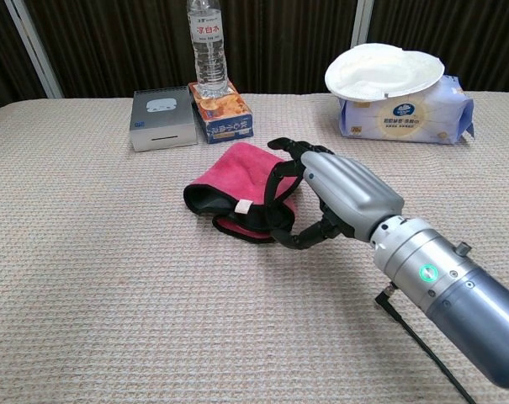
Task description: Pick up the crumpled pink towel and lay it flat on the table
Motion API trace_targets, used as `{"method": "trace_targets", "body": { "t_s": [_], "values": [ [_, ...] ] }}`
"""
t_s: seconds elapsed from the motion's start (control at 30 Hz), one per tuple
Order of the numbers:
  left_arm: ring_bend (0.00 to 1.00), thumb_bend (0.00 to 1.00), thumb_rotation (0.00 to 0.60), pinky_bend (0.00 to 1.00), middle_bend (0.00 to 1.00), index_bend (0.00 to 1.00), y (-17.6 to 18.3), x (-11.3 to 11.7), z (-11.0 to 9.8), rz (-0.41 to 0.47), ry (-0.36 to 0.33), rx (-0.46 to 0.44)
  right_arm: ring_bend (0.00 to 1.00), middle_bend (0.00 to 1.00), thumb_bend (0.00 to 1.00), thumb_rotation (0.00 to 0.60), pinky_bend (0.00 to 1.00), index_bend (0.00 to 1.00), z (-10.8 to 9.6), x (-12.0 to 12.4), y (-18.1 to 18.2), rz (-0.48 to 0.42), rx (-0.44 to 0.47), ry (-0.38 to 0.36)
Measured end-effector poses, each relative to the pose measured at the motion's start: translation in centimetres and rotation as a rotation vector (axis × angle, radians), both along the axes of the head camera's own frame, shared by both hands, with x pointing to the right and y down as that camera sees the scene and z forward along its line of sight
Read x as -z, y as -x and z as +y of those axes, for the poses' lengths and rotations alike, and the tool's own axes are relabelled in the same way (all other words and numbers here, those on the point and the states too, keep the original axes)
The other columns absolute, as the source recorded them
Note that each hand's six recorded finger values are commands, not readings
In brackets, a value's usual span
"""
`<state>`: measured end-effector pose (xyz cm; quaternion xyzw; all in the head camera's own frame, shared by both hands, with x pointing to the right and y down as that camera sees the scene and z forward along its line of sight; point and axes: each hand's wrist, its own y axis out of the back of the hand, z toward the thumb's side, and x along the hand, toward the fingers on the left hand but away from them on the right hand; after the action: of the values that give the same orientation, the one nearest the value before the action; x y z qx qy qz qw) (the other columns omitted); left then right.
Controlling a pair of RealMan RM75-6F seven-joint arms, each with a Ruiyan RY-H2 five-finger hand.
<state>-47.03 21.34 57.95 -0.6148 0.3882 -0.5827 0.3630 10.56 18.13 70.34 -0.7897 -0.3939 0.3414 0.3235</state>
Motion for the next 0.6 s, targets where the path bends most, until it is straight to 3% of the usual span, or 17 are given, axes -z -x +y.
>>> {"method": "trace_targets", "body": {
  "t_s": [0.6],
  "values": [
    [0.0,0.0,0.6,0.01,0.0,0.0,-0.32,0.02,0.13,0.008,0.004,-0.009,0.01,0.13,0.44,0.6,0.0,0.57,0.08,-0.09,-0.1,-0.002,-0.004,-0.001]
  ]
}}
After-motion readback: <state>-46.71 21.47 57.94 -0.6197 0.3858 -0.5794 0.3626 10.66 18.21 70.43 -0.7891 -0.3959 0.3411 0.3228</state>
